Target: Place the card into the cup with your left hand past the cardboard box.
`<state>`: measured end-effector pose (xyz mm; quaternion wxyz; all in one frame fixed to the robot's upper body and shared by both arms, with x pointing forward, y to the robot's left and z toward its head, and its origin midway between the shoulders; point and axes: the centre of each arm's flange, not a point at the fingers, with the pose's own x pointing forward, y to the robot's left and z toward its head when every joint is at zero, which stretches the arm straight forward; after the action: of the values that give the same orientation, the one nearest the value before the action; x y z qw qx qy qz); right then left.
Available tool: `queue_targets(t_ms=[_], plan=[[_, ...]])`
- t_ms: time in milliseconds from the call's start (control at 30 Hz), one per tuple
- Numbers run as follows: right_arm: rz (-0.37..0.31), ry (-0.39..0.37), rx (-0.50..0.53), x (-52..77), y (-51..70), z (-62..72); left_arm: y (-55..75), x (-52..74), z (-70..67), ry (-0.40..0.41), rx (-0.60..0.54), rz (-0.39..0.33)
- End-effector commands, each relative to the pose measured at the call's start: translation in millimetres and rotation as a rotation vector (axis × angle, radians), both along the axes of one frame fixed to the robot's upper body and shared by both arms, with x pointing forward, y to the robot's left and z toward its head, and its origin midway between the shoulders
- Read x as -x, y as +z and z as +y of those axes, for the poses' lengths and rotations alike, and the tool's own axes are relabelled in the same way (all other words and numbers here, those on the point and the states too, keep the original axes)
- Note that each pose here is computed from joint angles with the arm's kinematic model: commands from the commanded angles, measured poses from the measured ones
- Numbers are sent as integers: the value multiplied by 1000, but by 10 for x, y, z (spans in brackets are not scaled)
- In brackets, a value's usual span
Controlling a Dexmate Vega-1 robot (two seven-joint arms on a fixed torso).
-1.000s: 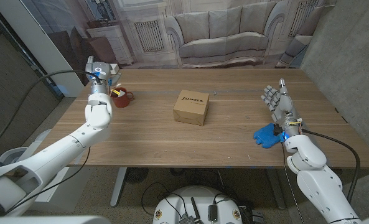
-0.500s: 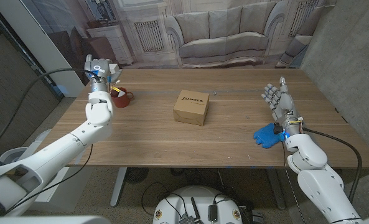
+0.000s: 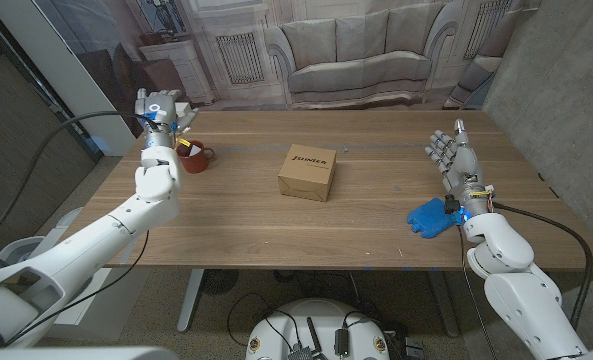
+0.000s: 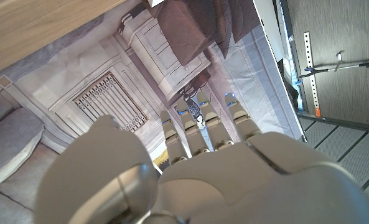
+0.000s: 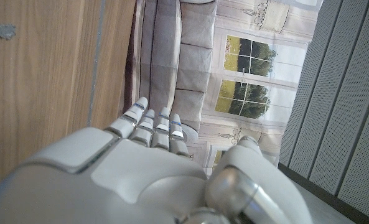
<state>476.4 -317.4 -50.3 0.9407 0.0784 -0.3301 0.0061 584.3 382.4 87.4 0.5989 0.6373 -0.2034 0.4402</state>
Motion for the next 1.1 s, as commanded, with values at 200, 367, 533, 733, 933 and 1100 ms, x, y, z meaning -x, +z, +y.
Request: queue_targets(t_ms=[200,367,533,733,933,1100], plan=[[-4,-12,7,69,61,-8,25,48,-41,-80,3,-53],[-5,-15,14,80,79,1,53,75,-29,-84,10,-58],[-6,-15,14,86,80,10,104,117,-16,-92,14,-63],[-8,-17,11,99,68,19,162,148,-21,-85,4,-63],[-8,-20,11,123,49,35,260,182,-15,-104,27,-47],[-8,-29,14,166,29,36,307,176,-14,-104,29,-30]])
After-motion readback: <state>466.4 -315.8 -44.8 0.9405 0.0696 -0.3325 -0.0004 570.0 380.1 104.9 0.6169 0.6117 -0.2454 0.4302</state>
